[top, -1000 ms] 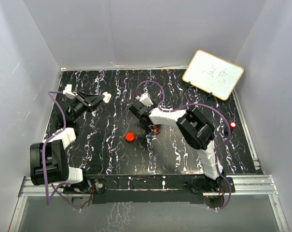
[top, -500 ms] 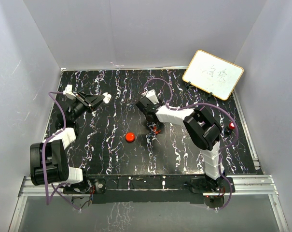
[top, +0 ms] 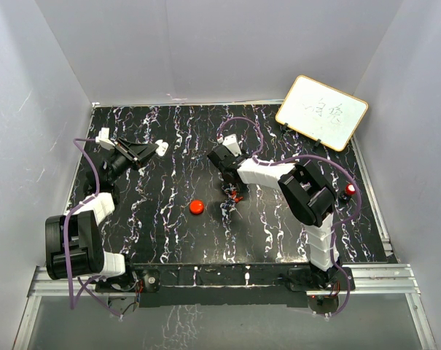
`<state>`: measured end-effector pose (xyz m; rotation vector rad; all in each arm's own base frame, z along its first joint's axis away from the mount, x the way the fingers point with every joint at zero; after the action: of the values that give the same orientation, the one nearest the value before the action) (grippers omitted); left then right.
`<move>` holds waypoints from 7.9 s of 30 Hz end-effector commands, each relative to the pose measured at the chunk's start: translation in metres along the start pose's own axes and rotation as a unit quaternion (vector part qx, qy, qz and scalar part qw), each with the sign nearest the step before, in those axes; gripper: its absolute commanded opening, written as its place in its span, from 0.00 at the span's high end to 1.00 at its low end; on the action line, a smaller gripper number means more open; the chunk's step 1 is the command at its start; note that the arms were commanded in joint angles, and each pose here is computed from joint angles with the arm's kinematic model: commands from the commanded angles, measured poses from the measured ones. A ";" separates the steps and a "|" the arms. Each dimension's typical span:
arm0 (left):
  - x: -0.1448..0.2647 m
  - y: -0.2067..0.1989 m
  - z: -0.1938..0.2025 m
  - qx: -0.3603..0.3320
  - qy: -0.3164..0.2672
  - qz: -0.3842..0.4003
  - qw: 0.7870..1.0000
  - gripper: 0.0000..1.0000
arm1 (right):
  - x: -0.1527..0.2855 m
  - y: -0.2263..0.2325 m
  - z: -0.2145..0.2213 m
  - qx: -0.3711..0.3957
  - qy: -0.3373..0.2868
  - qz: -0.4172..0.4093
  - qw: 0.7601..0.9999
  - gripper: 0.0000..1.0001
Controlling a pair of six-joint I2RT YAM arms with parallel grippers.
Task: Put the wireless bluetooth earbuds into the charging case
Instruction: Adjust the earbud at the center of the board.
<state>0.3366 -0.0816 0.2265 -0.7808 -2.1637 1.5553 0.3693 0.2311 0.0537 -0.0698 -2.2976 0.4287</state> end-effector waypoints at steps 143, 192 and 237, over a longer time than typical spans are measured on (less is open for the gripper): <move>0.023 -0.004 -0.015 -0.018 -0.011 0.014 1.000 1.00 | -0.012 -0.005 -0.019 0.052 -0.014 0.064 0.996 0.89; 0.027 -0.041 -0.036 -0.059 -0.025 0.036 0.997 1.00 | -0.026 0.050 -0.009 0.318 0.002 0.157 0.935 0.86; 0.040 -0.036 -0.044 -0.053 -0.037 0.028 0.998 1.00 | -0.030 0.035 -0.019 0.022 0.012 -0.010 1.000 0.62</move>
<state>0.3272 -0.0332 0.2577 -0.7830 -2.2592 1.5769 0.4027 0.2608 0.0527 -0.1156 -2.2553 0.7518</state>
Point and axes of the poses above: each gripper's point midway between its finger pads, its own x axis back along the fingers, its own y axis along the line the jaws close on, z = x × y, the point moved 3 cm from there along x, back along the fingers, and after that the axes turned 2 degrees about -x, right-handed, at the moved point
